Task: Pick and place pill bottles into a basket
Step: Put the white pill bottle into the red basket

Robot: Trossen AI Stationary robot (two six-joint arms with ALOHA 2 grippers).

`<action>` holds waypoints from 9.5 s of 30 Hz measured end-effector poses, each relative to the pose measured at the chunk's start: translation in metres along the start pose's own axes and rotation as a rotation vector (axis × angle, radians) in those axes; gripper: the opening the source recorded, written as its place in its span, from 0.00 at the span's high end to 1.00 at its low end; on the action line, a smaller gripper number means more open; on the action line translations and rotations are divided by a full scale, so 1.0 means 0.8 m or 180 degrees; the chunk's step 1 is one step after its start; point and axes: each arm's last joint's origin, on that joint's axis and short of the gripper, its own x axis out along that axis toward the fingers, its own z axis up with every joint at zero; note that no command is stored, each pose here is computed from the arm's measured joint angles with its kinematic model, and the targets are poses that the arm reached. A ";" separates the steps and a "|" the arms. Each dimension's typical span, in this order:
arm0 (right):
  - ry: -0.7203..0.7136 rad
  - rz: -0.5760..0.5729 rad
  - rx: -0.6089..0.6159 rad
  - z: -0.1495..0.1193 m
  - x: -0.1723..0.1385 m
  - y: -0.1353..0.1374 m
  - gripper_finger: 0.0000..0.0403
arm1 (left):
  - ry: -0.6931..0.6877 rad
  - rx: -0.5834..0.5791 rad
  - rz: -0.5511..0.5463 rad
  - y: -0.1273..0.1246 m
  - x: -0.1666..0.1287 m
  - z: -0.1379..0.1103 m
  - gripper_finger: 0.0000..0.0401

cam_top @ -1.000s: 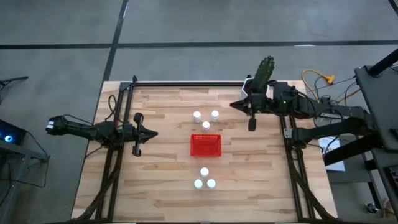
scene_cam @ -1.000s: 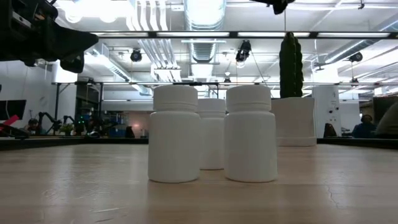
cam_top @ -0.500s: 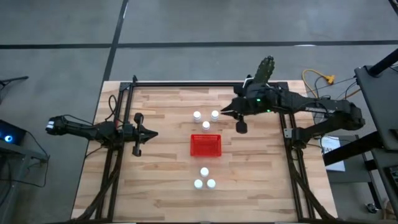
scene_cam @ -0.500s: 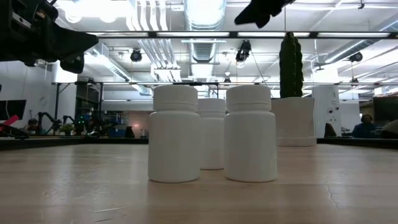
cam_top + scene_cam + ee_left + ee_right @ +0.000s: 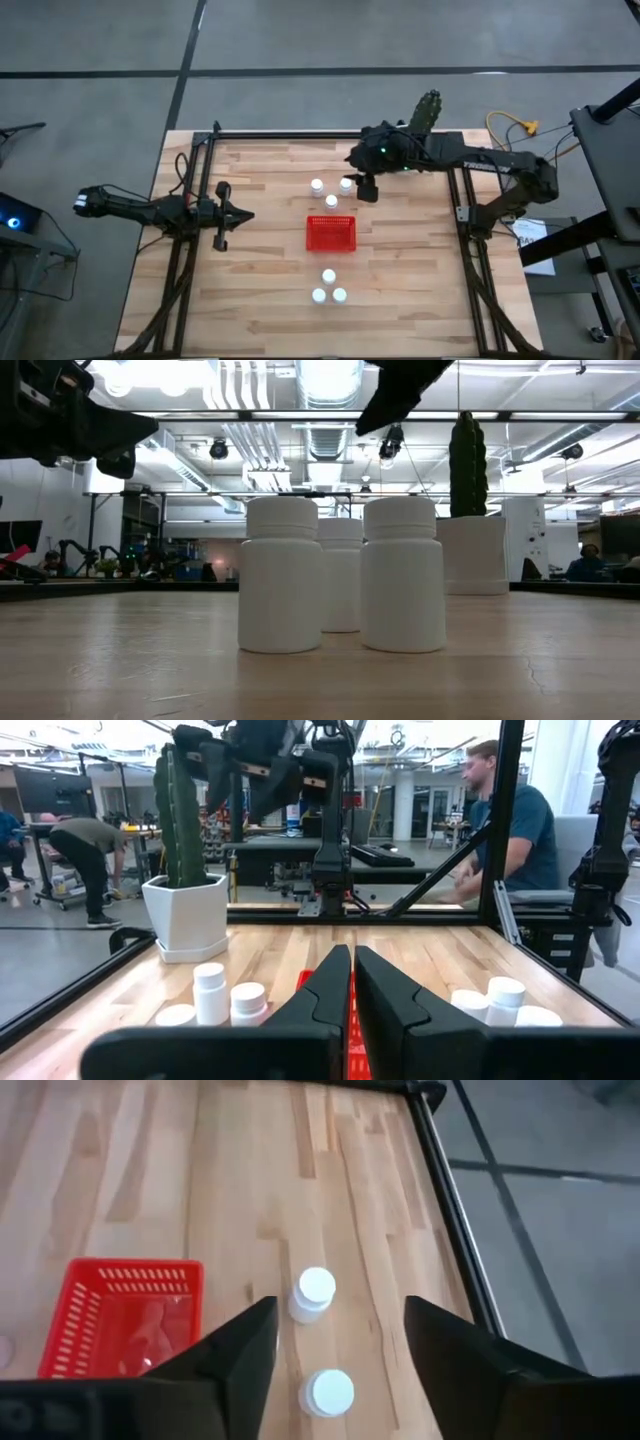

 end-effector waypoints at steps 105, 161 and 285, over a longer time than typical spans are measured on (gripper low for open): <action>0.1711 0.0374 0.0493 -0.059 0.160 -0.050 0.14 | 0.0547 0.0124 -0.0002 -0.002 0.007 -0.021 1.00; 0.1876 0.0524 0.0447 -0.087 0.202 -0.043 0.21 | 0.0567 0.0126 -0.0001 -0.002 0.007 -0.022 1.00; 0.2021 0.0724 0.0036 -0.056 0.184 0.124 0.54 | 0.0580 0.0129 -0.0016 -0.002 0.007 -0.022 1.00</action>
